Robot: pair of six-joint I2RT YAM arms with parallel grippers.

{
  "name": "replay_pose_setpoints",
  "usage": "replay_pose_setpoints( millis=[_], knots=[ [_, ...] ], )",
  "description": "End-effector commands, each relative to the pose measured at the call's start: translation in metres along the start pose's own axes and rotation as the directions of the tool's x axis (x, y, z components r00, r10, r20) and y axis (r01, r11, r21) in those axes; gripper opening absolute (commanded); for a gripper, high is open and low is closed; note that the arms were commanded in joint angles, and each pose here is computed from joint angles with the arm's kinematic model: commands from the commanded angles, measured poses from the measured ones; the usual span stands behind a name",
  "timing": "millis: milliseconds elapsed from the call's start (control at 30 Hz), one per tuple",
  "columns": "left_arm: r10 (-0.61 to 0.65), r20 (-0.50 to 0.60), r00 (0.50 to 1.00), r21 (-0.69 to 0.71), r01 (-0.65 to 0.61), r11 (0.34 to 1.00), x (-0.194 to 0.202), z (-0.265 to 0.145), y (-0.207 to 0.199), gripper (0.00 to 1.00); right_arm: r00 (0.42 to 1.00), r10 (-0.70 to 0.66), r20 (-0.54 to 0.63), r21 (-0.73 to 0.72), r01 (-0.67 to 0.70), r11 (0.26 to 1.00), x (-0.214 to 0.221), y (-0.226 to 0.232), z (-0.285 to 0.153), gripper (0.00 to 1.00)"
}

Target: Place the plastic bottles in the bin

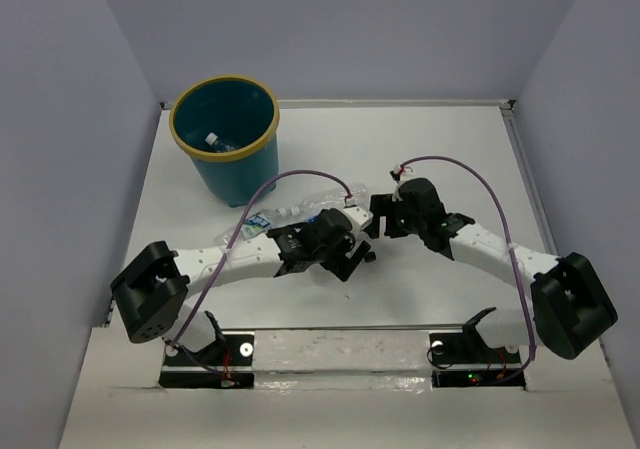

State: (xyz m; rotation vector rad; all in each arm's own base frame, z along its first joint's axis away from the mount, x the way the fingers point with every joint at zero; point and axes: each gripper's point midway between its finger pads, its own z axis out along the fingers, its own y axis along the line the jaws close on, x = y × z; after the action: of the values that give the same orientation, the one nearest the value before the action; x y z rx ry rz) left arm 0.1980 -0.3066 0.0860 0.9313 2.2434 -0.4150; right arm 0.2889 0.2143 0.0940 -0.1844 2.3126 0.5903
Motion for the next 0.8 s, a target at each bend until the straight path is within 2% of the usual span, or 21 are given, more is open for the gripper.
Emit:
replay_pose_setpoints(
  millis=[0,67,233,367,467,567,633,667,733,767],
  knots=[
    [0.026,0.043,0.999,-0.047,-0.024,0.999,-0.017,0.003,0.004,0.99,0.999,-0.005,0.042,-0.073,0.008,0.997,-0.023,0.017,0.000,0.85],
    [0.039,0.023,0.999,-0.090,-0.037,0.995,-0.011,0.009,0.008,0.99,0.999,-0.003,0.035,-0.085,0.006,0.996,-0.023,0.020,0.003,0.85],
    [0.045,-0.058,0.997,-0.085,-0.050,0.995,0.008,0.022,-0.002,0.98,1.000,0.002,0.004,-0.079,-0.002,0.997,-0.019,0.018,0.014,0.86],
    [0.059,-0.081,0.995,-0.084,-0.066,0.994,0.017,0.022,-0.015,0.92,1.000,0.004,-0.019,-0.066,-0.005,0.998,-0.017,0.016,0.024,0.86],
    [0.040,-0.067,0.997,-0.081,-0.045,0.996,0.016,0.017,-0.019,0.76,1.000,0.006,-0.029,-0.044,-0.007,0.999,-0.015,0.012,0.030,0.84],
    [0.029,-0.064,0.998,-0.076,-0.034,0.997,0.020,0.012,-0.021,0.65,0.999,0.010,-0.050,-0.034,-0.011,0.999,-0.009,0.009,0.037,0.80],
    [0.019,-0.049,0.999,-0.071,-0.022,0.997,0.019,0.002,-0.025,0.63,0.998,0.014,-0.062,-0.028,-0.016,0.999,-0.004,0.006,0.039,0.74],
    [-0.002,-0.016,1.000,-0.060,0.001,0.998,0.011,-0.011,-0.029,0.58,0.998,0.014,-0.066,-0.028,-0.016,0.999,-0.002,0.006,0.038,0.66],
    [-0.020,0.017,1.000,-0.047,0.021,0.999,0.004,-0.023,-0.029,0.57,0.997,0.018,-0.071,-0.025,-0.020,0.999,0.003,0.004,0.037,0.63],
    [-0.039,0.069,0.997,-0.033,0.041,0.999,-0.009,-0.038,-0.029,0.53,0.997,0.016,-0.074,-0.031,-0.019,0.999,0.006,0.004,0.034,0.61]
  ],
)
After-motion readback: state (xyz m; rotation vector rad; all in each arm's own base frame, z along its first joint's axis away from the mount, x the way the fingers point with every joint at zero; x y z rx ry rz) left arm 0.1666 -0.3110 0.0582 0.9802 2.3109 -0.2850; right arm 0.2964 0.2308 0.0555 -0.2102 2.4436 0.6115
